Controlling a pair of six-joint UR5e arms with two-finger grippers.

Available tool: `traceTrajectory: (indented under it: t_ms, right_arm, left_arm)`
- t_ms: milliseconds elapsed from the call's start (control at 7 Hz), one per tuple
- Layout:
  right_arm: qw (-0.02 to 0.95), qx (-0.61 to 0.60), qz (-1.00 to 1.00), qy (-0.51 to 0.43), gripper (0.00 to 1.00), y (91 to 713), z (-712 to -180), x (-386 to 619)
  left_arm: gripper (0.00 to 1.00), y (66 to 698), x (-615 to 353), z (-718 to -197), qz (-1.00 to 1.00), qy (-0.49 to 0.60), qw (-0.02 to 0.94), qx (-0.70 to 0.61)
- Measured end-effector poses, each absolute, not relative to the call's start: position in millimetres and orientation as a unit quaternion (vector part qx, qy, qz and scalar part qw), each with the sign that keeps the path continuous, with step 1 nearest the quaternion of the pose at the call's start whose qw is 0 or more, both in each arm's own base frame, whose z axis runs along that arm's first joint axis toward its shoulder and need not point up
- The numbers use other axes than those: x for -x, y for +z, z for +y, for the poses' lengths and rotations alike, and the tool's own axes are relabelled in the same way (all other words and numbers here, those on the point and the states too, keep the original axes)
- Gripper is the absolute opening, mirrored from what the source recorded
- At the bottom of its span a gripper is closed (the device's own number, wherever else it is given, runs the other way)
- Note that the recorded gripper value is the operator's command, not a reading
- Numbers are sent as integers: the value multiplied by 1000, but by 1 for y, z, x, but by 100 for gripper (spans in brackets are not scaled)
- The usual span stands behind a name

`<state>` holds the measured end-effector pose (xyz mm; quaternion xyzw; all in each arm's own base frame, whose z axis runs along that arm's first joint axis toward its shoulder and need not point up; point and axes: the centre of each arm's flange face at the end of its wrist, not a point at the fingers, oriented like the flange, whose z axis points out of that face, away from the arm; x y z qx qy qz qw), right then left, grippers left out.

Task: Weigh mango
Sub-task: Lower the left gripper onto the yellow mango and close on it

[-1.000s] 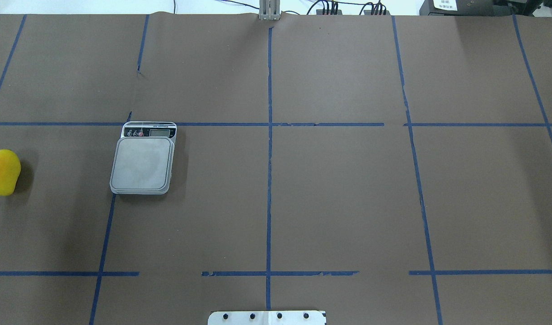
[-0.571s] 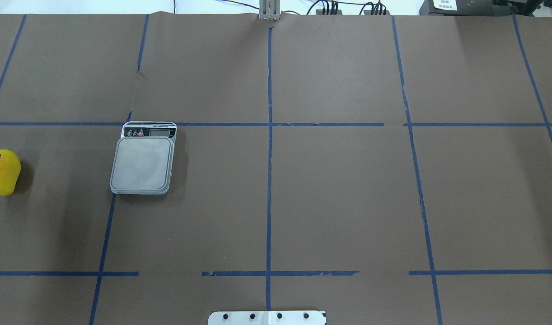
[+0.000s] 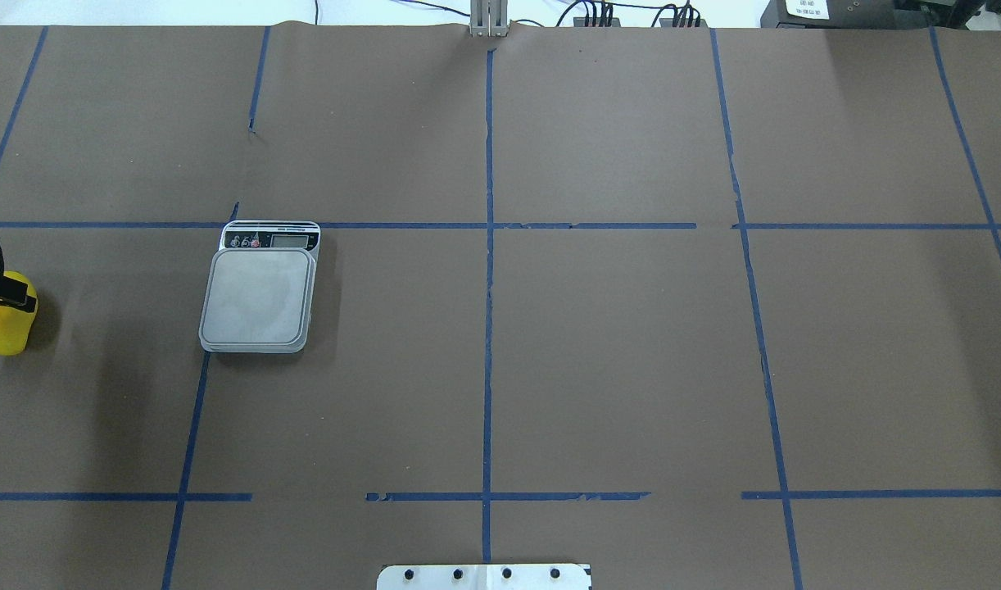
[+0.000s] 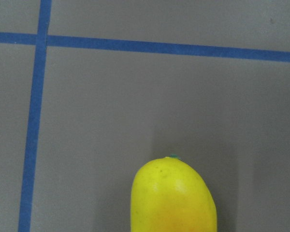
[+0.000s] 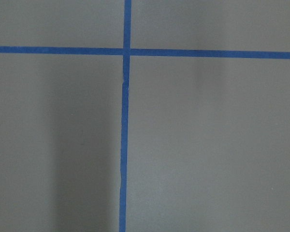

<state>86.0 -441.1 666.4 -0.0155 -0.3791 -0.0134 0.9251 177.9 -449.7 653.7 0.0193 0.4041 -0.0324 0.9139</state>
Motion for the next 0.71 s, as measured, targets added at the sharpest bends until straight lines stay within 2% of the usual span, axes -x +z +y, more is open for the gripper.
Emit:
traceTrajectory:
  t_ms: [143, 286, 429, 571, 714]
  right_arm:
    - [925, 15, -379, -13, 100, 666, -441, -86]
    - [925, 15, -379, -13, 100, 666, -441, -86]
    - [925, 15, -379, -13, 100, 666, -441, -86]
    - [925, 15, -379, -14, 100, 666, -441, -86]
    - [925, 15, -379, -14, 100, 666, -441, -86]
  left_arm:
    - [86, 653, -187, -448, 404, -26, 914, -16]
    - [44, 653, -191, -447, 404, -23, 914, -15]
    - [6, 653, -192, -447, 404, -21, 914, -14]
    - [0, 653, -192, -447, 404, -19, 914, -16]
    - [0, 649, -191, -447, 405, -17, 914, -19]
